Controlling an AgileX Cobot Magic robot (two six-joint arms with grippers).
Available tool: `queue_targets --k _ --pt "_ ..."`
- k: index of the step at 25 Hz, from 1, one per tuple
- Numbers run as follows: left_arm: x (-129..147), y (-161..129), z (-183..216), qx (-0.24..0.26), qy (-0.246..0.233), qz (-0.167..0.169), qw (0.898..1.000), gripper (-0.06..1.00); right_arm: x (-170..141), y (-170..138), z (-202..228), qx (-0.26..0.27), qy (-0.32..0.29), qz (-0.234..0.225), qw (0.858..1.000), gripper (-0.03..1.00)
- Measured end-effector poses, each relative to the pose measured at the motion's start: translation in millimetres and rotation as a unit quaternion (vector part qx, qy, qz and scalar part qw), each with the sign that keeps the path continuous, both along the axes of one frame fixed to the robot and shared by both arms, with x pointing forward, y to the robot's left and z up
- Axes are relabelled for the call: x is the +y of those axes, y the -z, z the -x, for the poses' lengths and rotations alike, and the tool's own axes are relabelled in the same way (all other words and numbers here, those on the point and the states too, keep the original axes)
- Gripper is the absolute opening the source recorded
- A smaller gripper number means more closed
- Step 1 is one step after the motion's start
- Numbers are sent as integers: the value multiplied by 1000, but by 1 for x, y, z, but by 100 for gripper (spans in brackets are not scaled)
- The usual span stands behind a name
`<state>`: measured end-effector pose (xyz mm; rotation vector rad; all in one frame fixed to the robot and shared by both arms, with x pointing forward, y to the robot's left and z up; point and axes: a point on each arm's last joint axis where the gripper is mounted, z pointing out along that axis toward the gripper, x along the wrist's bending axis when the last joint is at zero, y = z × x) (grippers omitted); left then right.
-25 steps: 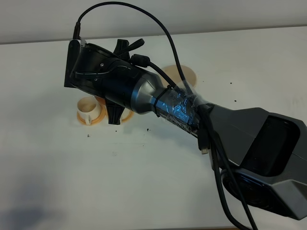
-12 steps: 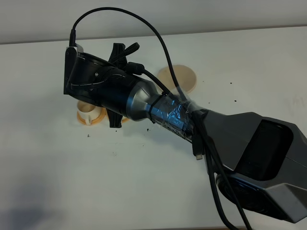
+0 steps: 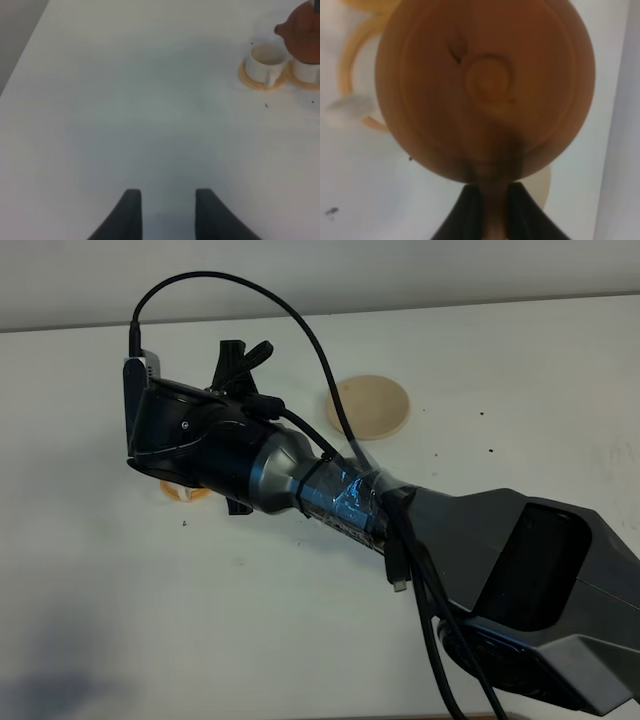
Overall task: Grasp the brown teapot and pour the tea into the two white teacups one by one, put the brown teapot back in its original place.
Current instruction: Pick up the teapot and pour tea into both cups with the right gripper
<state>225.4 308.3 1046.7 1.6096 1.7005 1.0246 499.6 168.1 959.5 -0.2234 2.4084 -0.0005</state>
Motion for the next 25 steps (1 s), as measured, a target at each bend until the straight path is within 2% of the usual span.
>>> queue_targets --k 25 --pt "0 0 0 0 0 0 1000 26 3 -7 2 -62 -31 41 997 9"
